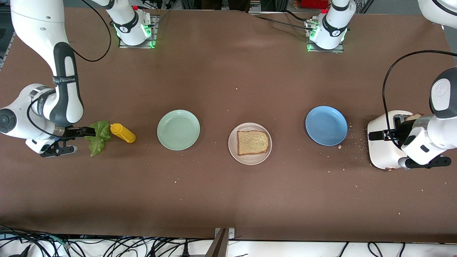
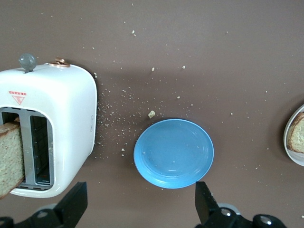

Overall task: Make sandwich in beige plate with both arms
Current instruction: 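Reach down and grasp the green lettuce leaf with the right gripper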

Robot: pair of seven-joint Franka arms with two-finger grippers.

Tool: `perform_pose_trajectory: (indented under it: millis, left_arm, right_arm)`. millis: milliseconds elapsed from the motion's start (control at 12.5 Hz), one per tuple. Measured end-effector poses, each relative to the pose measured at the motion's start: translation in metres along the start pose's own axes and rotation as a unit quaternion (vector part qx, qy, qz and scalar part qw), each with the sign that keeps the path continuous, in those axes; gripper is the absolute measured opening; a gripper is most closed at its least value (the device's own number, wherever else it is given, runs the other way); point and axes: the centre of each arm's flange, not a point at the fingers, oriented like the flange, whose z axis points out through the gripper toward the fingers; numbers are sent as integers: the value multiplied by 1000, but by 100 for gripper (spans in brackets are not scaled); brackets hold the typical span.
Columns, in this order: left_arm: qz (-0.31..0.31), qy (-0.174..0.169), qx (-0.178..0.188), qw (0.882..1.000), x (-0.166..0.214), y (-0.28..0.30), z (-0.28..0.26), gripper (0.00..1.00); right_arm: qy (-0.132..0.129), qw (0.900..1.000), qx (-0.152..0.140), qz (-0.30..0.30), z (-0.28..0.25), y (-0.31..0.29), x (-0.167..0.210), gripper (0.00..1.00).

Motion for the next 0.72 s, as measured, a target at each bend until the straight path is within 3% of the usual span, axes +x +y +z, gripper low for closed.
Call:
perform_pose_trajectory:
  millis: [160, 400, 480, 719]
  left_arm:
    - [0, 0, 0, 1000, 0, 0, 0, 100]
    - [0, 0, 0, 1000, 0, 0, 0, 100]
    - [0, 0, 0, 1000, 0, 0, 0, 100]
    - [0, 0, 0, 1000, 0, 0, 0, 100]
  right_arm:
    - [2, 1000, 11, 15, 18, -1, 2, 99]
    - [3, 1000, 5, 19, 42, -4, 7, 96]
    - [2, 1000, 4, 20, 46, -4, 7, 91]
    - [-1, 1000, 6, 19, 52, -7, 7, 52]
